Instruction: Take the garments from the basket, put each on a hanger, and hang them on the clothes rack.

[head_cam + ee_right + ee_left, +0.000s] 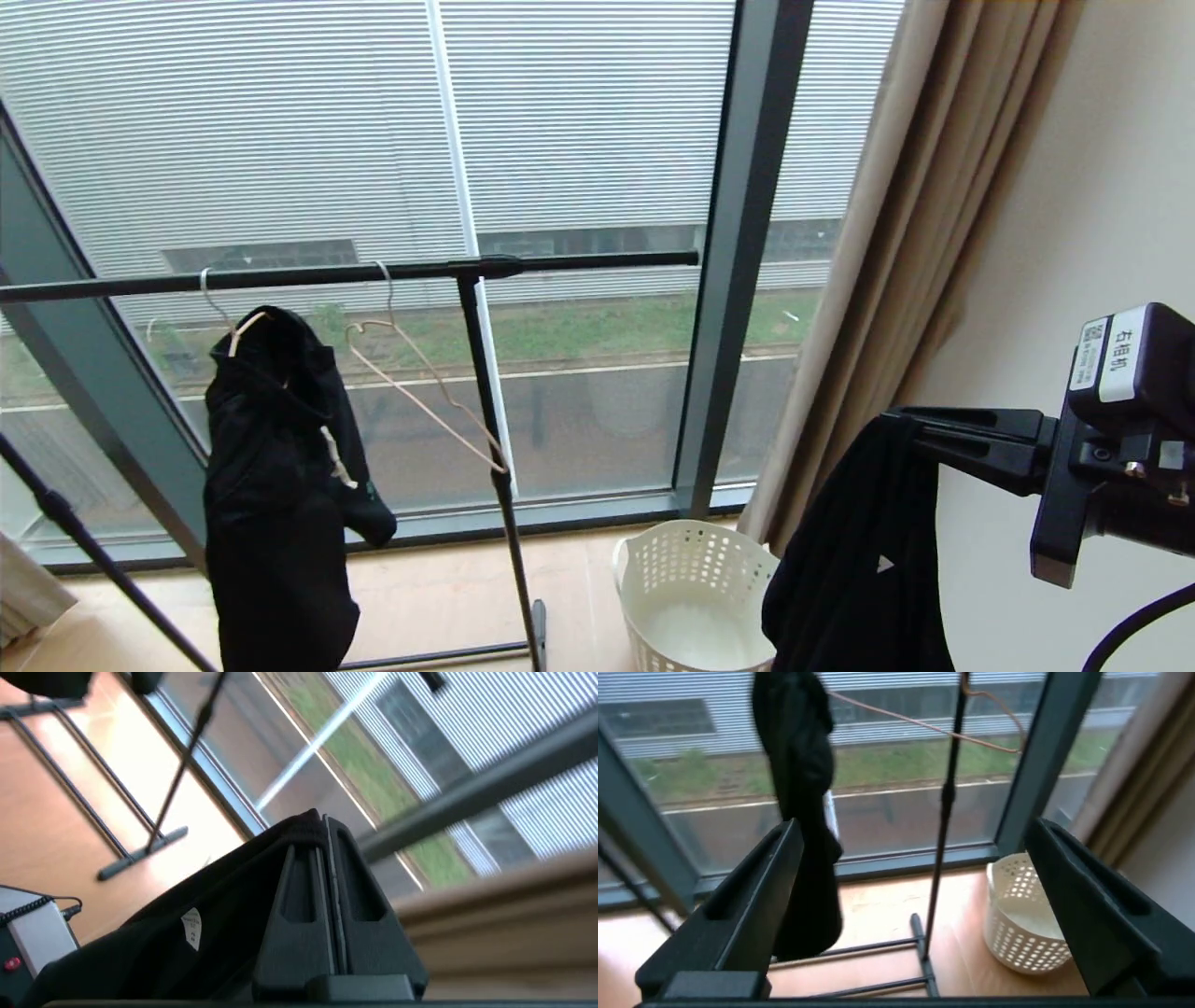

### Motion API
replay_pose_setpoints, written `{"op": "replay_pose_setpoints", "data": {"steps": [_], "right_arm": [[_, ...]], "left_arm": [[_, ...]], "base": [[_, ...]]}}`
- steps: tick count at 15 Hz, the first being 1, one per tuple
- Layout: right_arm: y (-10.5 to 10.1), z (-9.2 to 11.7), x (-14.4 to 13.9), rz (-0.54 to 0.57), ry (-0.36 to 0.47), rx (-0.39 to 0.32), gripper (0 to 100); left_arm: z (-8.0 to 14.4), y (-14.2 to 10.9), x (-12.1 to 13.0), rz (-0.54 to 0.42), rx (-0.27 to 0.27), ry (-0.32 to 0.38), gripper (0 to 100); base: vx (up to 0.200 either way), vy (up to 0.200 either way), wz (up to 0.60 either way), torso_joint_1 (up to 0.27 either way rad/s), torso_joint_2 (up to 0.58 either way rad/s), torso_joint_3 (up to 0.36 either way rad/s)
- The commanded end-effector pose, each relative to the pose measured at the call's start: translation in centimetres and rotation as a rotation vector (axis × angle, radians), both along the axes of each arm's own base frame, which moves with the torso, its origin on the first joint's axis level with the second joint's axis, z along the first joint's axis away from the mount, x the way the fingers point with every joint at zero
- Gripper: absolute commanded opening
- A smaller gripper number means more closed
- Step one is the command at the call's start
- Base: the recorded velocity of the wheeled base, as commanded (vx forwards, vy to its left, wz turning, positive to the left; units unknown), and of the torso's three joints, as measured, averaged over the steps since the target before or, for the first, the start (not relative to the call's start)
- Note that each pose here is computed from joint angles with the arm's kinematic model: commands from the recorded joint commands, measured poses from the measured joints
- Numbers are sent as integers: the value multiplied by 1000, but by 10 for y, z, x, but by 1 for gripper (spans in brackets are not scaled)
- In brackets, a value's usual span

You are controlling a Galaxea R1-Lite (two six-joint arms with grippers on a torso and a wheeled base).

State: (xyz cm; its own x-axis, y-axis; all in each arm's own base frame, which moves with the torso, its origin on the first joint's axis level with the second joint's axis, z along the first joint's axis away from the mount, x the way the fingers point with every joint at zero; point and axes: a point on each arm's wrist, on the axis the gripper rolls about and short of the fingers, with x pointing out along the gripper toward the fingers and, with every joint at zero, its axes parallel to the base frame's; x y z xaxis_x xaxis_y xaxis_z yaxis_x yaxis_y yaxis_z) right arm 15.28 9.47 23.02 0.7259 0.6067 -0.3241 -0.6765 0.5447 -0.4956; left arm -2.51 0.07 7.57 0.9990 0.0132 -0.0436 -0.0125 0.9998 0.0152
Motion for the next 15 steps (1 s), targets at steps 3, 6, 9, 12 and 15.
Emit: {"op": "replay_pose_setpoints", "data": {"steps": [3, 6, 9, 12, 15], "right_arm": [[0, 1, 1, 0, -3, 1, 0], [0, 1, 1, 0, -3, 1, 0], [0, 1, 1, -2, -3, 1, 0], [0, 1, 1, -2, -3, 1, 0], [0, 1, 1, 0, -3, 1, 0]], "left_arm": [[0, 0, 0, 1, -2, 1, 100], [0, 0, 0, -2, -2, 1, 100], [0, 0, 0, -1, -2, 1, 100], [0, 0, 0, -1, -2, 1, 100], [0, 0, 0, -1, -2, 1, 100]], "base": [[-133, 0, 0, 2, 0, 5], [-133, 133, 0, 12, 7, -7], [0, 200, 0, -17, -6, 4], [0, 200, 0, 7, 4, 6], [0, 200, 0, 4, 4, 4]]}}
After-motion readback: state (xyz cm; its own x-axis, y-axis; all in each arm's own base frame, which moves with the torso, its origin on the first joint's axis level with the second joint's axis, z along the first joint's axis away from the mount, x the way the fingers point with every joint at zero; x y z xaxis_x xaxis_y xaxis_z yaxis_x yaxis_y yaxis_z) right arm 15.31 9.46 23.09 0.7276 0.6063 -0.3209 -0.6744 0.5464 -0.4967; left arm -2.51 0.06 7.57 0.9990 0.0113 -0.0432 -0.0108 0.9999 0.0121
